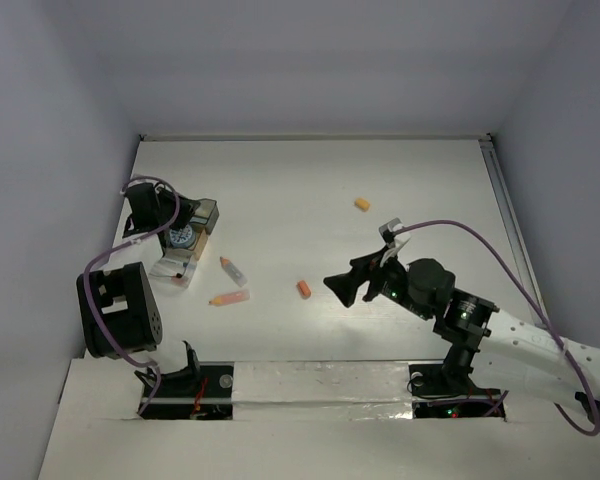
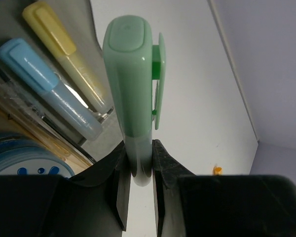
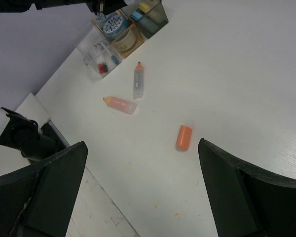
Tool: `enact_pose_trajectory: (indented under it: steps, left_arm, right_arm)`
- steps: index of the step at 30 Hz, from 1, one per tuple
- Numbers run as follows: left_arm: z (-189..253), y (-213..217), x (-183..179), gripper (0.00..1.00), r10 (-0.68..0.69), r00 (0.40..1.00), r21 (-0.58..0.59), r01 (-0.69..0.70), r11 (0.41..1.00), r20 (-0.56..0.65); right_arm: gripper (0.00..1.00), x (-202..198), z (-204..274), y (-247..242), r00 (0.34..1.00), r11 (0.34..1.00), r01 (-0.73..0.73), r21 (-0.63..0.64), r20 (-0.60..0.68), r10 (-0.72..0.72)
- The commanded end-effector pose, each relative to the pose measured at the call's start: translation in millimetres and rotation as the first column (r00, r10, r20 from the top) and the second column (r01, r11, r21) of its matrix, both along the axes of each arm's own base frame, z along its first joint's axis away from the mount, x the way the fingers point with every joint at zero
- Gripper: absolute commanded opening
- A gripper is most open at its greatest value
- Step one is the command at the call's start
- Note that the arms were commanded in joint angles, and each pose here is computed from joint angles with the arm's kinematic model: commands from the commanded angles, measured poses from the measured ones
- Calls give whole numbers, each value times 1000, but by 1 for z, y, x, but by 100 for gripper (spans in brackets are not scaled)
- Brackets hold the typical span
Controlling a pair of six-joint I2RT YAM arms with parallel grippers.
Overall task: Sort the stationery into containers
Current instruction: Place the pen in the storage box.
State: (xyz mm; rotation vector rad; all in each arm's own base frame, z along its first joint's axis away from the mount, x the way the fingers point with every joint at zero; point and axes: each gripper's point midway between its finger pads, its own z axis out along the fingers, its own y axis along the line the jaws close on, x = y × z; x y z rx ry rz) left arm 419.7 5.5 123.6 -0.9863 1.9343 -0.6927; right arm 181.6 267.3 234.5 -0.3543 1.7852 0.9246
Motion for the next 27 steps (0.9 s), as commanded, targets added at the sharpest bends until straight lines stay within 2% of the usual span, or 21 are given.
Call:
enact_pose_trajectory:
  steps: [1, 10, 14, 17, 22, 25, 27]
  left_arm:
    - [18, 5, 11, 0, 26, 998, -20, -25, 1000, 53]
    - [10, 8, 13, 24, 52, 998, -22, -51, 998, 34]
    - [8, 6, 12, 46, 48, 998, -37, -46, 998, 34]
    - [11, 6, 12, 57, 46, 998, -36, -45, 998, 45]
    - [32, 6, 13, 62, 41, 994, -26, -39, 999, 98]
    - [66, -2, 14, 68, 3, 982, -10, -1, 1000, 191]
    - [101, -17, 14, 75, -64, 960, 16, 63, 998, 274]
  right_arm:
    - [100, 3, 25, 7, 998, 999, -22, 44, 52, 20]
    - [100, 3, 31, 10, 998, 998, -31, 59, 63, 27]
    - [100, 2, 39, 12, 997, 997, -39, 74, 69, 33]
    - [100, 3, 42, 12, 997, 997, -36, 72, 75, 31]
    - [99, 5, 42, 12, 997, 998, -31, 61, 79, 26]
    - [89, 8, 34, 17, 997, 999, -37, 30, 70, 35]
    - [68, 10, 23, 27, 997, 998, -58, -10, 53, 59]
